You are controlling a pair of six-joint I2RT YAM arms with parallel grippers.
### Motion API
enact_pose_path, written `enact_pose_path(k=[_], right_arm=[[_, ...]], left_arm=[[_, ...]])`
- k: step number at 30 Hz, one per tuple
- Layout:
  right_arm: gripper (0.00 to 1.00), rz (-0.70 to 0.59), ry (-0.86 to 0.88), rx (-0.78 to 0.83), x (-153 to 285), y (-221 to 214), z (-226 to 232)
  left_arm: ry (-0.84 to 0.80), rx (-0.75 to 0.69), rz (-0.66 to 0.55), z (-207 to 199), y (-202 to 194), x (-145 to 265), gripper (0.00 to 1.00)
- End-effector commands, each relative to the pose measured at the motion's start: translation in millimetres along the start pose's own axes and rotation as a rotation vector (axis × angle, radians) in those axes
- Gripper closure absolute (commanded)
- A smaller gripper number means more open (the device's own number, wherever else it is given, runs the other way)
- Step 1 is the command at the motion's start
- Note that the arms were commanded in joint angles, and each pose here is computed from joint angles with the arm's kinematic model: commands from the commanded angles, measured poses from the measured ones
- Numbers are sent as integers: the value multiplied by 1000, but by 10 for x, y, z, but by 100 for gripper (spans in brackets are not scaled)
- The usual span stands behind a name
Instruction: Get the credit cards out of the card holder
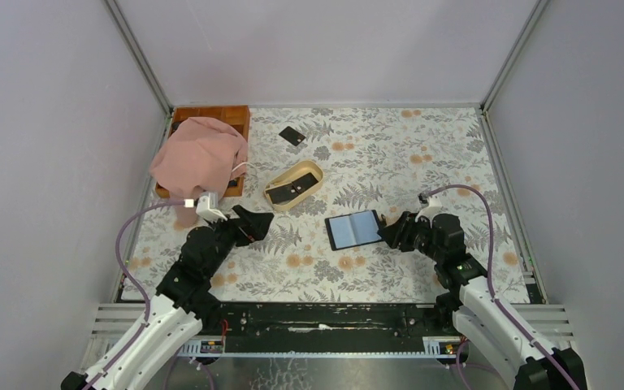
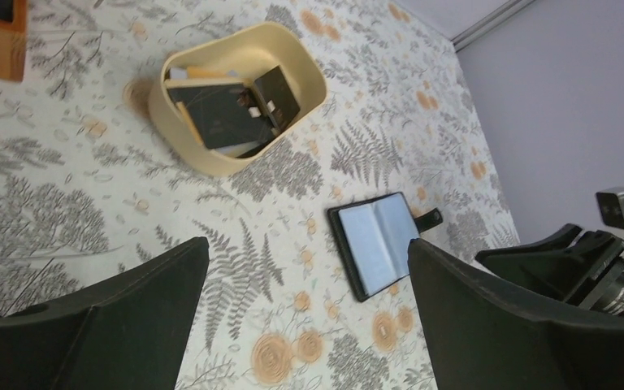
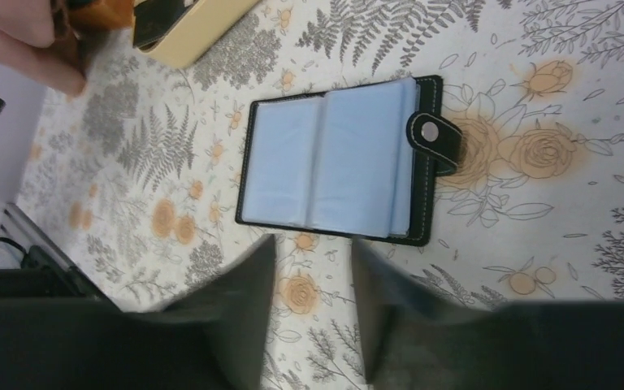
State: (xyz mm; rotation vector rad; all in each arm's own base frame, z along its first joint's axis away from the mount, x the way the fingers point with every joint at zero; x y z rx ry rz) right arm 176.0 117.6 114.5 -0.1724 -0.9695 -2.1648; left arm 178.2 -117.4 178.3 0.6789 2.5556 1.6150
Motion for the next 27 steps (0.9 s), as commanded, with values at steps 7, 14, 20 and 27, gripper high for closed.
enact_pose_path(k=[7,14,20,27], right_arm=[[63,-31,-12,31,4,134,70],[62,-57,-56,37,-1,167,18],[1,-109,-86,23,-1,218,-14],[1,-119,-119,21,7,231,-49]], left_arm=[[34,-49,45,192,-274,84,0],[51,-62,68,223,-319,60,0],[67,-60,63,255,-336,63,0],[77,-67,36,261,-284,78,0]])
Point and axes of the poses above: each gripper's point midway between its finger pads, its own x axis back along the fingers, its own z axis along the line the jaws close on, y = z × x, the point moved 6 cm from there along x, back along the fingers, and after that the axes turned 12 degrees about -x, right-handed, at the moved point
